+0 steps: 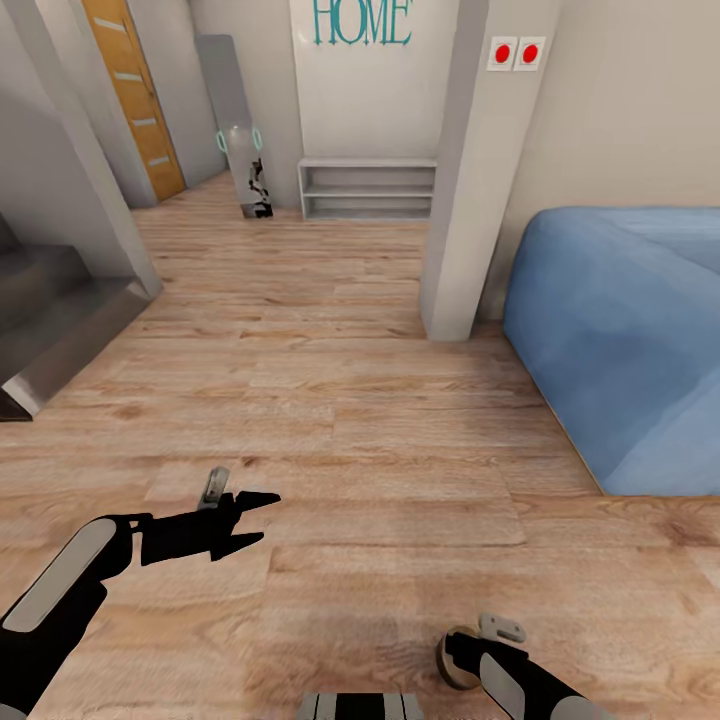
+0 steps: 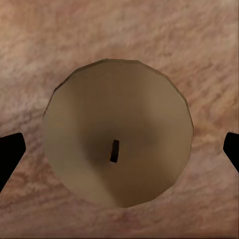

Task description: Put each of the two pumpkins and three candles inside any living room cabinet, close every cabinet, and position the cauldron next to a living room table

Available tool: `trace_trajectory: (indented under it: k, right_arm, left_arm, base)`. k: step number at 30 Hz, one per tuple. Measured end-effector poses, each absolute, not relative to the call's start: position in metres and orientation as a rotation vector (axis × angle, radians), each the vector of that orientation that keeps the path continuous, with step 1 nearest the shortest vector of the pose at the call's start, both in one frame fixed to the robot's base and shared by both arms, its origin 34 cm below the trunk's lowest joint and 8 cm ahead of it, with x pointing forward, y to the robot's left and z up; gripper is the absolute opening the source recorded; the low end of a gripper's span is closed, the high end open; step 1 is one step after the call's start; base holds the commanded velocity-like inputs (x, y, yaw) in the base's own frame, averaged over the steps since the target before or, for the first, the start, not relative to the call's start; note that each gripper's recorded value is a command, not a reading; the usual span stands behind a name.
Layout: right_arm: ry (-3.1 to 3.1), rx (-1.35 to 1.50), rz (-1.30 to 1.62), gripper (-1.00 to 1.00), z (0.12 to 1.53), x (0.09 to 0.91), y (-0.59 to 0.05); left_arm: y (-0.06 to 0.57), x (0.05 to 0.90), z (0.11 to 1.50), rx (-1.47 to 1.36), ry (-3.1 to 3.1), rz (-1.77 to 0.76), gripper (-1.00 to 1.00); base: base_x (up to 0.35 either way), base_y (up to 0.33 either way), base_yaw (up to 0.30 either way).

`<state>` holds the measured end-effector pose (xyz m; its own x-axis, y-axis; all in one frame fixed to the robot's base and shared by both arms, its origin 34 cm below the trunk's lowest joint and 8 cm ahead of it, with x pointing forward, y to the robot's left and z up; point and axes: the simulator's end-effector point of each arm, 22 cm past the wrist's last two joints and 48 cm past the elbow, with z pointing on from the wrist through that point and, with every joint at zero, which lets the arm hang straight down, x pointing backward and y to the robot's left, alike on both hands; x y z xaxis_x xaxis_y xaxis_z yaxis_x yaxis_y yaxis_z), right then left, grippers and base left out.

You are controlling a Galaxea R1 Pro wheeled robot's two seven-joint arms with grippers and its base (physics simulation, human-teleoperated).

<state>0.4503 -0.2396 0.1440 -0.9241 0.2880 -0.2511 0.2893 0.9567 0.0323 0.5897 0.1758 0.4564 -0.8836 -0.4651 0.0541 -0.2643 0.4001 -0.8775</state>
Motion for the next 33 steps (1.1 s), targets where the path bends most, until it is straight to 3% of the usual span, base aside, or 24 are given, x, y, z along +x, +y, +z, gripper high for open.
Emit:
trace_trajectory:
  k: [33]
  right_arm:
    - [2.839,0.399,-0.023,1.0,0.129,0.447,-0.241]
  left_arm:
    - [0.176,0.587,0.431,-0.69,2.491,-1.485,1.0]
  base:
    - [0.0,0.0,0.0]
